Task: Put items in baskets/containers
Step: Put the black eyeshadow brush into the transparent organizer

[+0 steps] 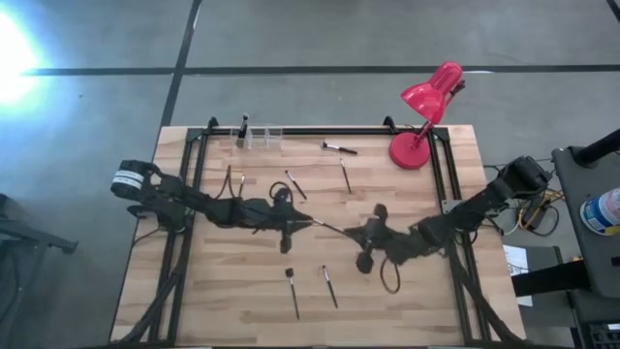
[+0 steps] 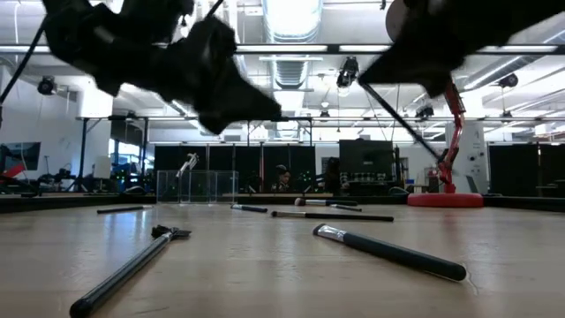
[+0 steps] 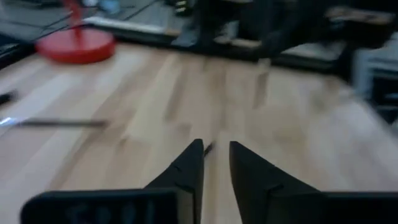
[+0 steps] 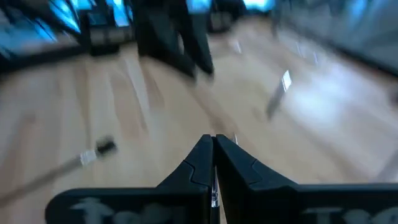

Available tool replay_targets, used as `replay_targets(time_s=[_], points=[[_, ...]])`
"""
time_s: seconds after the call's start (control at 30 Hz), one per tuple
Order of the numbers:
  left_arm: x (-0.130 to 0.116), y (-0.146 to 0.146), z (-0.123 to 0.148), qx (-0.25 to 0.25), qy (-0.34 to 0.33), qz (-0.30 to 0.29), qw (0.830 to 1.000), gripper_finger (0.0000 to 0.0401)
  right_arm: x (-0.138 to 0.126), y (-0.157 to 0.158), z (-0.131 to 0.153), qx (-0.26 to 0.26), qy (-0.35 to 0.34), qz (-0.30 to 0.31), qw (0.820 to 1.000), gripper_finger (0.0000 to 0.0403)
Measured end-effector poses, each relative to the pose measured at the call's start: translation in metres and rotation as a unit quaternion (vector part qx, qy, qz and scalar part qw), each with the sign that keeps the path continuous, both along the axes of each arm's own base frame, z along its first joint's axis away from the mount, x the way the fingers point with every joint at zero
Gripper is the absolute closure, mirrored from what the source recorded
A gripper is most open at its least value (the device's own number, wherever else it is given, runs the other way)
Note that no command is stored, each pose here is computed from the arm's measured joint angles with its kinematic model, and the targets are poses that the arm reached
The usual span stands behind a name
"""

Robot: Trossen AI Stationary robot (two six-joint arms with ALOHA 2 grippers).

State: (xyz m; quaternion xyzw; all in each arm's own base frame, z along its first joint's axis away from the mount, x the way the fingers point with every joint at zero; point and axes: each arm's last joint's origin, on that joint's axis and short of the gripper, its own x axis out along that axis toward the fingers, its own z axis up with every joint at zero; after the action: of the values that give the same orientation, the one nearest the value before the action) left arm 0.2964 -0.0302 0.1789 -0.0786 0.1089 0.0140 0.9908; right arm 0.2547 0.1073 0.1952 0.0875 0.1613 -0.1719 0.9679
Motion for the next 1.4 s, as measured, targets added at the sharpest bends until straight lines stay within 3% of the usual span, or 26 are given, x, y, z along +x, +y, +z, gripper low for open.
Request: replay_targets(time_s=[0.13,0.27,0.4,0.83,1.13,1.27,1.4], points=[[0.012,-0.005,0.020,-0.015,-0.049,-0.065,0.997,0.0309,0.006,-0.010,0.012,-0.026,-0.103,0.045,0.993,0.0394],[0.014,-0.007,0.033,-0.022,-0.107,-0.093,0.990,0.0299,0.003,-0.013,0.023,-0.046,-0.197,0.066,0.977,0.0394],[0.013,-0.008,0.040,-0.035,-0.147,-0.107,0.983,0.0297,0.004,-0.011,0.028,-0.061,-0.248,0.077,0.964,0.0394],[0.016,-0.011,0.049,-0.044,-0.172,-0.111,0.978,0.0297,0.048,-0.004,0.030,-0.094,-0.279,0.058,0.954,0.0394],[0.016,-0.011,0.052,-0.026,-0.191,-0.113,0.975,0.0299,0.060,-0.001,0.034,-0.108,-0.282,0.059,0.951,0.0394],[0.015,-0.011,0.052,-0.020,-0.196,-0.110,0.974,0.0323,0.060,0.000,0.034,-0.108,-0.284,0.066,0.950,0.0394],[0.015,-0.012,0.052,-0.002,-0.198,-0.111,0.974,0.0381,0.060,0.000,0.033,-0.108,-0.282,0.064,0.951,0.0394]])
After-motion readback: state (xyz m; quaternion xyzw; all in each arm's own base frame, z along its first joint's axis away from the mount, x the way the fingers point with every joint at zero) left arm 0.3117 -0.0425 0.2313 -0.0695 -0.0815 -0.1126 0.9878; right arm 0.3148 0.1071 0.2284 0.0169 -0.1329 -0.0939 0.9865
